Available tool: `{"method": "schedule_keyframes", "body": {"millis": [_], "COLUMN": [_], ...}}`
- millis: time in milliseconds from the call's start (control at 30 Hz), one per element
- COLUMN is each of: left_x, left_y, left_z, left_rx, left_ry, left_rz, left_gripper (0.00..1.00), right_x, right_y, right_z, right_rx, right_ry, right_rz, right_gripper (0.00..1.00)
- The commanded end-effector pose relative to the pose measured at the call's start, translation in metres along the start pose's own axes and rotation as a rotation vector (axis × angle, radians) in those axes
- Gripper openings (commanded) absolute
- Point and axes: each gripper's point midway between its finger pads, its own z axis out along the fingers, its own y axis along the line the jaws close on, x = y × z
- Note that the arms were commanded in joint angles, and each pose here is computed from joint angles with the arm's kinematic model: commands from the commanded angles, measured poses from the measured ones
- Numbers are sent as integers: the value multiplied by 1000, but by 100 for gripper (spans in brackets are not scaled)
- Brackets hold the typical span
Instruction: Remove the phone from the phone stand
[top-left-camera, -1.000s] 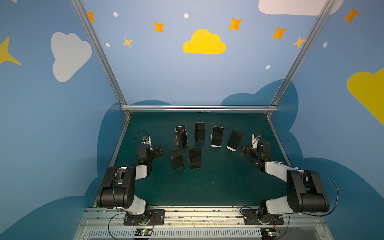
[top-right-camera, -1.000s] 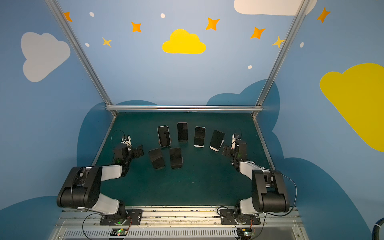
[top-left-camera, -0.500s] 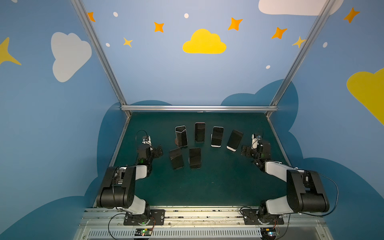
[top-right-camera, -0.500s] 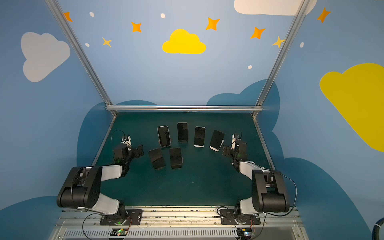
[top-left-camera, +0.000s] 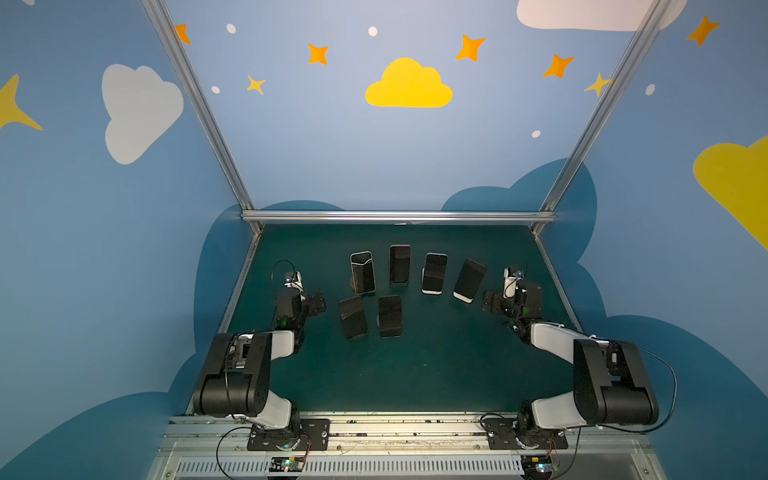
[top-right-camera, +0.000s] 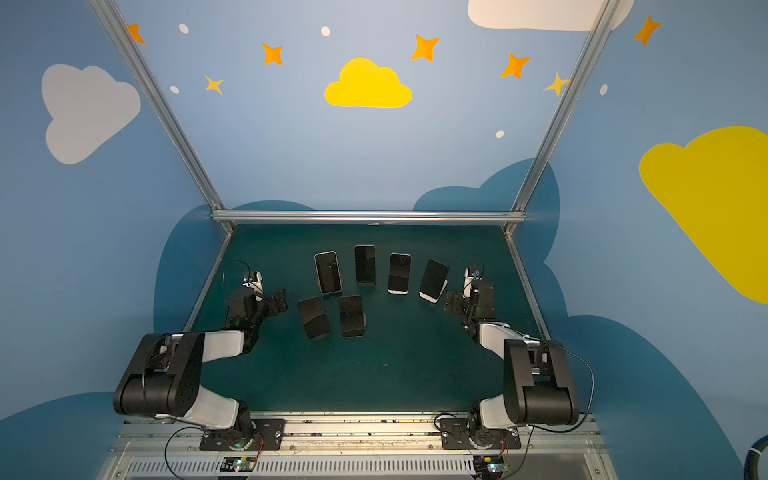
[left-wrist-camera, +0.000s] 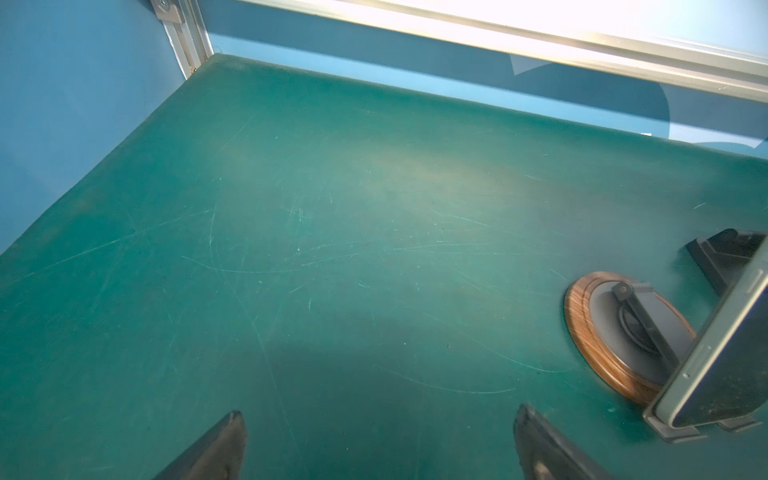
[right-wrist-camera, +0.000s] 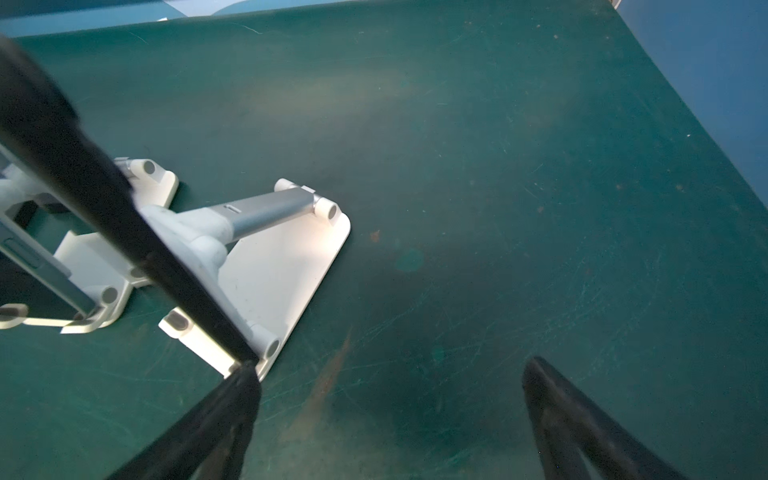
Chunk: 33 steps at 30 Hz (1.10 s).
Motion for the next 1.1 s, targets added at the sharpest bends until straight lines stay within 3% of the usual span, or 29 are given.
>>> {"method": "schedule_keyframes", "body": {"millis": [0, 200, 333, 467, 567, 633, 700, 733, 833, 933, 1067], "left_x": [-9, -32, -51, -100, -136, -158, -169, -164, -151, -149, -149], "left_y": [0, 7, 9, 7, 2, 3, 18, 28, 37, 35, 33], "left_z": [1, -15, -38, -80, -117, -144, -180, -201, -233, -253, -255], "left_rx": [-2, -59, -76, -76, -58, -47, -93, -132, -77, 50, 56], "left_ry": [-32, -42, -98, -212, -251, -294, -312, -316, -431, -587, -587], "left_rz": [11, -15, -19, -74, -123, -266, -569, -705, -912, -917, -879], "left_gripper": [100, 100, 100, 100, 100, 100, 100, 100, 100, 100, 100], "right_x": [-9, -22, -28, -50, -87, -101, -107, -102, -68, -64, -49], "right_y": [1, -3, -9, -7, 1, 2, -8, -12, -24, -5, 5], "right_z": [1, -2, -14, -40, -70, -90, -114, -128, -151, -159, -162], "right_rx": [-13, 17, 70, 101, 101, 110, 144, 156, 201, 61, 40], "right_ry": [-17, 34, 4, -40, -79, -89, -97, -67, -22, -9, 164], "right_rz": [16, 27, 41, 29, 0, 58, 307, 429, 670, 533, 455], "right_gripper": [98, 98, 99, 98, 99, 99, 98, 98, 99, 99, 98]}}
